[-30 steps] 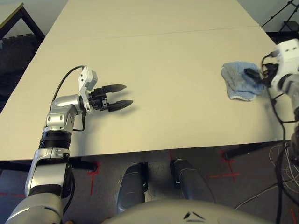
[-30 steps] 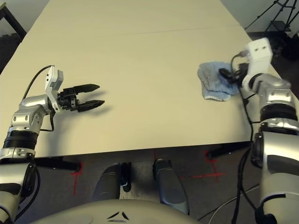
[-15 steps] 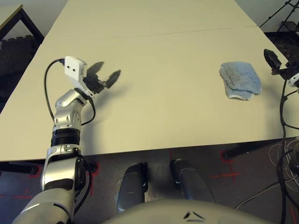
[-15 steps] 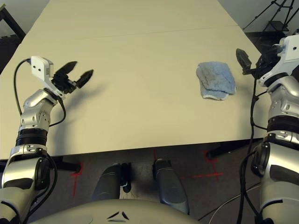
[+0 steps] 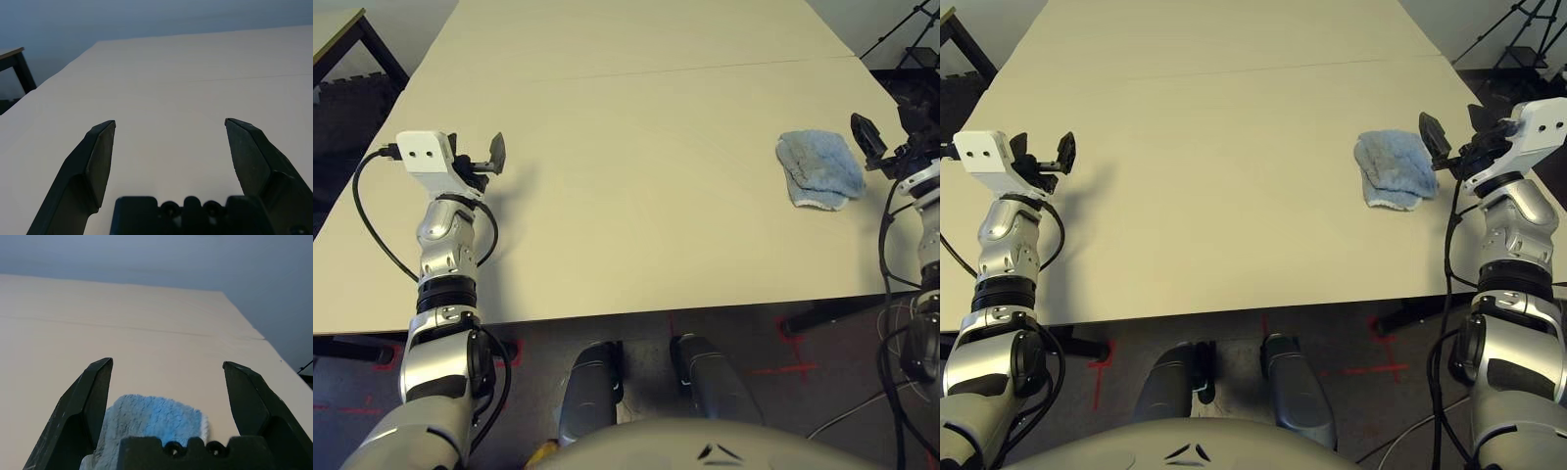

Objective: Wipe the water off the table with a rag.

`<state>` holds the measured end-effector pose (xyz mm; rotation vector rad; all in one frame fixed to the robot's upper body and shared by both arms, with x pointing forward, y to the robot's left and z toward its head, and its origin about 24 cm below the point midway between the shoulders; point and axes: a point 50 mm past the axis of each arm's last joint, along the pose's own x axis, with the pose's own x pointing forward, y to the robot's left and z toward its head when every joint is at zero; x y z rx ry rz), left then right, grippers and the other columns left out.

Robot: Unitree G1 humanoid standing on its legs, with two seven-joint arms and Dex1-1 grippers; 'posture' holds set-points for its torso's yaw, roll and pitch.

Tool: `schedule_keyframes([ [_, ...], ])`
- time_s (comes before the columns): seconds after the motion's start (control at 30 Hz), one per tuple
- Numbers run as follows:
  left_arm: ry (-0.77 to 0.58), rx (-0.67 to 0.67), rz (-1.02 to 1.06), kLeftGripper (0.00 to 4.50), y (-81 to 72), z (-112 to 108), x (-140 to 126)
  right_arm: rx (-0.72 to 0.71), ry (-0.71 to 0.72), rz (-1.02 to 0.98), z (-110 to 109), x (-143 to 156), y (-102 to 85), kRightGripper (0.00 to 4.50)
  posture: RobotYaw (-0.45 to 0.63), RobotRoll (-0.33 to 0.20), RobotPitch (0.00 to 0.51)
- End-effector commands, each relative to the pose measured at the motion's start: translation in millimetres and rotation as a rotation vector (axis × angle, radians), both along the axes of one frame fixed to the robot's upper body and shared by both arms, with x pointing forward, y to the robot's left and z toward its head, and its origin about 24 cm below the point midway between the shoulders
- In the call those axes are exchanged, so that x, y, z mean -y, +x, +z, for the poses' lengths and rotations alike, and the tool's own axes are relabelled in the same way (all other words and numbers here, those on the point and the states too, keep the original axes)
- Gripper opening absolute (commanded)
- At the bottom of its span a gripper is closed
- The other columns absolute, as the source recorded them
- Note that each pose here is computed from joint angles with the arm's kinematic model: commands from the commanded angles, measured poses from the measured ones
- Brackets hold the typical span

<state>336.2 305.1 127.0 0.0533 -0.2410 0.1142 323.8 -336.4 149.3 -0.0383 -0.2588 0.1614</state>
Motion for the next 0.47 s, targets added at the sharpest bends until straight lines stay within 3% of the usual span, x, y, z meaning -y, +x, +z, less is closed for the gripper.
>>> schedule_keyframes([
  [0.03,-0.001,-0.007,0.05,4.5,-1.3,-1.4,-8.3,0.01,0.007,-0.017,-1.7,3.5,-3.4,4.48,-0.19,0.0,0.154],
  [0.2,0.008,-0.003,0.145,4.5,-4.2,-3.5,-17.3,-0.001,0.003,-0.018,-2.2,3.9,-2.0,4.48,-0.17,0.0,0.154],
  [0.47,0.011,-0.002,0.129,4.5,-3.1,-5.6,-13.2,0.016,0.034,-0.034,4.8,5.6,2.4,4.48,-0.18,0.0,0.15],
])
